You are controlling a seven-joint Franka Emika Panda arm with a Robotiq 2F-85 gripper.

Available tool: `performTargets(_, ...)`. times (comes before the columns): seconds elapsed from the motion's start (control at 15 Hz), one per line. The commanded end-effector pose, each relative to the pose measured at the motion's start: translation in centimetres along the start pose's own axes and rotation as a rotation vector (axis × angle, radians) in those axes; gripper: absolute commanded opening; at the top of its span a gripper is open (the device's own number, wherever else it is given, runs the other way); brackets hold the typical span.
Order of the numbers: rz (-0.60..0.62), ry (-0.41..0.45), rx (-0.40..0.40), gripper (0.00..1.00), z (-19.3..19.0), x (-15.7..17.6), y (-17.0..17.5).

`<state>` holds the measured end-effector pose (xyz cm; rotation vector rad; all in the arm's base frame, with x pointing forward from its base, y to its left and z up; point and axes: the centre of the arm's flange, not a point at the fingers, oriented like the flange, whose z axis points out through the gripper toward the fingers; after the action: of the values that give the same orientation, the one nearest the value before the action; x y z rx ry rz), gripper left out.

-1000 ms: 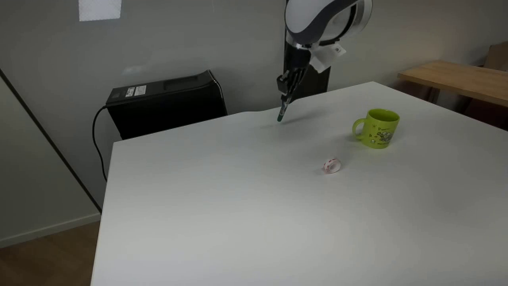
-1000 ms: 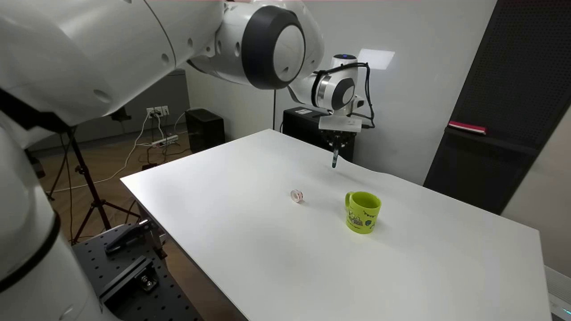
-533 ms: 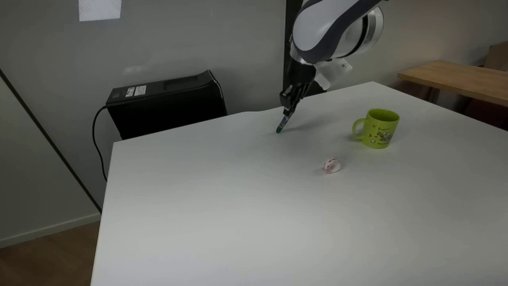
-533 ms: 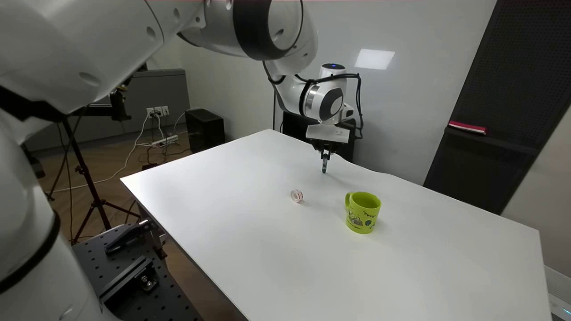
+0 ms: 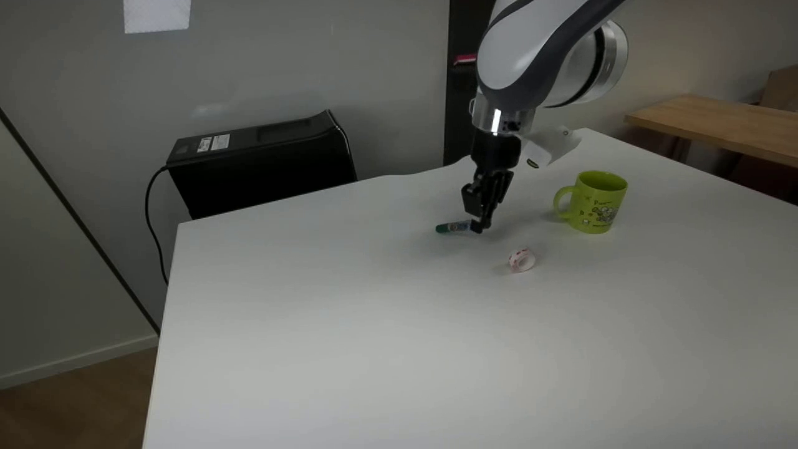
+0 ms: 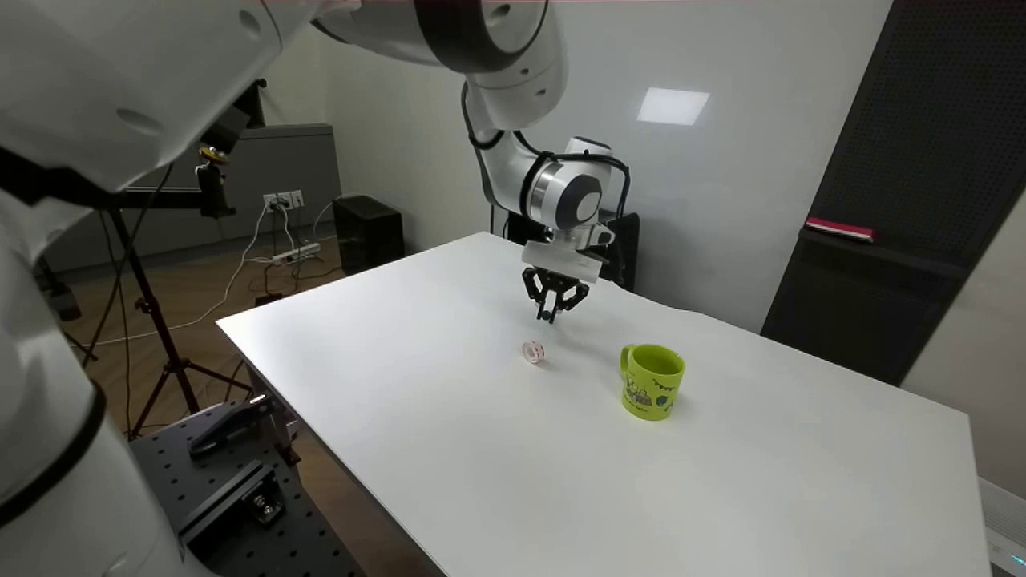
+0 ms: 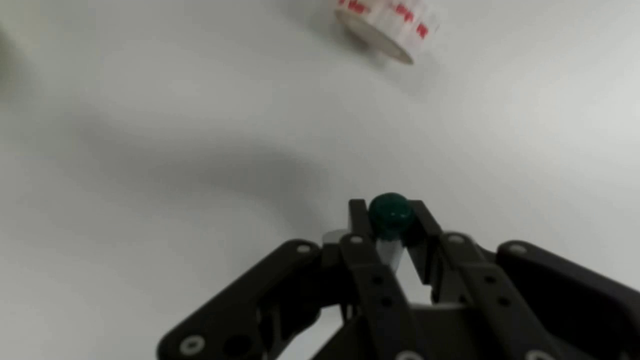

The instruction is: Take the marker out of the mug and put it on the table

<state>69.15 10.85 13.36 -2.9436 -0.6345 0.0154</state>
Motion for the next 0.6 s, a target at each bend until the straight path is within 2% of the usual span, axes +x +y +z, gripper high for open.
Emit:
performTargets(0.0, 0.053, -0.115, 0.056, 0.06, 0.6, -2.7, 0.8)
performTargets(0.33, 0.081, -0.195, 0.067, 0.06, 1.2, -3.7, 2.1)
performTargets(0.4, 0.084, -0.204, 0.067, 0.48, 1.3, -3.8, 2.2)
performTargets(0.53, 0.088, -0.222, 0.064, 0.56, 1.4, -4.0, 2.5)
